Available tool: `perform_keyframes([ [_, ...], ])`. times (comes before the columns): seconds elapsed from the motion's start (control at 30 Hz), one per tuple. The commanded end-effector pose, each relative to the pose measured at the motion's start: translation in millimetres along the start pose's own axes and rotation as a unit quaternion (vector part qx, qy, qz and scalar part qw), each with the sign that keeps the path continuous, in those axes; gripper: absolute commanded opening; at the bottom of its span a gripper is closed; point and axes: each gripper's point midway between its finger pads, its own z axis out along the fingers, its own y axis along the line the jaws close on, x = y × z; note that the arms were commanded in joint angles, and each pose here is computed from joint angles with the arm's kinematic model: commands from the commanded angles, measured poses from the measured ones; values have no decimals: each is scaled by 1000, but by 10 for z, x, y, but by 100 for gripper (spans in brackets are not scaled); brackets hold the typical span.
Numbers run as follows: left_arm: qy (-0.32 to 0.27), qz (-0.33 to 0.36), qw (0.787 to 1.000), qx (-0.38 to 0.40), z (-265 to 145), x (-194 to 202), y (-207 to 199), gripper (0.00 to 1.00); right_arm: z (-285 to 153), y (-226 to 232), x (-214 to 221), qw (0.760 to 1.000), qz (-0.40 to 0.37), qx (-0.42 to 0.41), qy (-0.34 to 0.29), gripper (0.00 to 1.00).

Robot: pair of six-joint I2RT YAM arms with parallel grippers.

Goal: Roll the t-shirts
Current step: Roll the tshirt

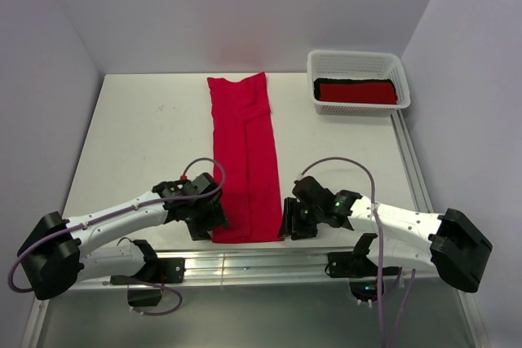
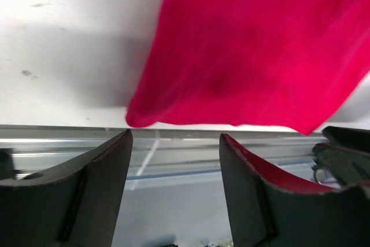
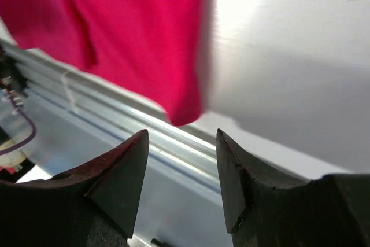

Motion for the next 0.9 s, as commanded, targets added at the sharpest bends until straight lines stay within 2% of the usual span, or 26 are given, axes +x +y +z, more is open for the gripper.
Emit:
perform_keyframes([
  [0.0,-18,-10,1000,-16,53,-33,107,66,67,-114,-84,1000,-15,8,-19,57],
  [0.13,-17,-8,1000,-24,88,-14,194,63,149,-174,-138,999,-25,28,-18,55],
  [0.17,-31,-6,999,-29,98,-58,242,63,159,-158,-158,999,-28,27,-20,54],
  [0.37,-26,-14,999,-19,199,-4,364,53,210,-125,-202,999,-27,17,-21,50],
  [0.5,-32,-13,999,8,207,-26,264,46,246,-128,-188,999,-26,15,-14,42],
  [0.67,-34,-4,999,14,282,-60,171,37,260,-135,-173,999,-28,17,-8,39],
  [0.77,-32,1,999,10,318,-70,118,28,261,-135,-149,1000,-27,16,-3,35],
  [0.83,-33,4,999,13,321,-85,81,21,266,-149,-127,1000,-25,18,4,26],
  [0.87,-33,4,999,11,323,-86,79,14,268,-148,-103,1000,-24,17,11,24],
])
